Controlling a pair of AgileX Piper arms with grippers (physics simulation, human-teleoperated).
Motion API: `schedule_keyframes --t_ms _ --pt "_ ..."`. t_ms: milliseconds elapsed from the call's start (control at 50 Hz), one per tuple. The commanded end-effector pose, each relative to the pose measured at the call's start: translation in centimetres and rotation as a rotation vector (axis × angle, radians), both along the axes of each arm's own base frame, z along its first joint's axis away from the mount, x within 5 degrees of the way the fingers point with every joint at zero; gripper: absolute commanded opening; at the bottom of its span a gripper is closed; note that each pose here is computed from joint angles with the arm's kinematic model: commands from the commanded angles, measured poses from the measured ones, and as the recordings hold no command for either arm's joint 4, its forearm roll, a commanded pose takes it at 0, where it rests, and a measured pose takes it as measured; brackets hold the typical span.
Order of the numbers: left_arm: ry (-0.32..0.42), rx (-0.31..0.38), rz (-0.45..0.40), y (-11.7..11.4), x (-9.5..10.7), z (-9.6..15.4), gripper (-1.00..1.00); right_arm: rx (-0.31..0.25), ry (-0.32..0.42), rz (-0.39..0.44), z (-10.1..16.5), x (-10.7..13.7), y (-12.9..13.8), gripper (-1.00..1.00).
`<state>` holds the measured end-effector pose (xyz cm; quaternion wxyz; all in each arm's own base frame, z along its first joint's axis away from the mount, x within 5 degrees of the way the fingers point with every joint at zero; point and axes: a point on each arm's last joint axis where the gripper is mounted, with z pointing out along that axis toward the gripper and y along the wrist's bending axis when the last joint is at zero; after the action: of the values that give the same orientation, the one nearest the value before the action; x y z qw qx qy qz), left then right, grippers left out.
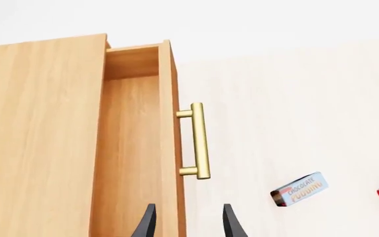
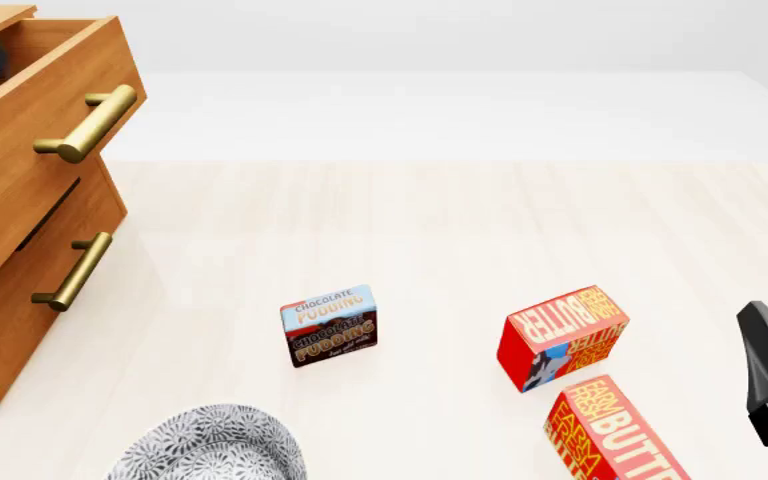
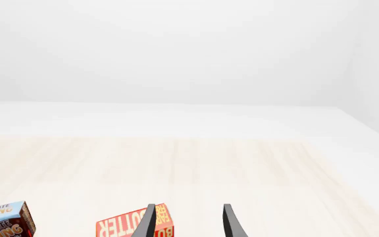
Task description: Put the chocolate pudding in the top drawer of the cabinet and close it.
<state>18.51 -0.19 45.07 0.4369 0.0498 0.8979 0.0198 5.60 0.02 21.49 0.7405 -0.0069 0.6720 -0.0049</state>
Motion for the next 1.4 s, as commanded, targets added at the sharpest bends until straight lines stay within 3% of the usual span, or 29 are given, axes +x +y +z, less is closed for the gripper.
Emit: schedule_keyframes --t_ms 20,680,1240,1400 --pt "0.007 -0.003 0.019 0.3 0.5 -0.8 1.00 0.000 0.000 0.000 0.0 0.0 0.0 1.00" --pt "0.061 -0.026 0.073 1.0 2.1 -5.5 1.00 0.000 0.000 0.000 0.0 0.0 0.0 1.00" --pt "0.092 -0.029 0.030 0.1 2.3 -8.0 1.00 0.000 0.000 0.000 0.0 0.0 0.0 1.00" --pt "0.093 -0.028 0.002 -0.5 1.5 -7.9 1.00 0.000 0.000 0.000 0.0 0.0 0.0 1.00"
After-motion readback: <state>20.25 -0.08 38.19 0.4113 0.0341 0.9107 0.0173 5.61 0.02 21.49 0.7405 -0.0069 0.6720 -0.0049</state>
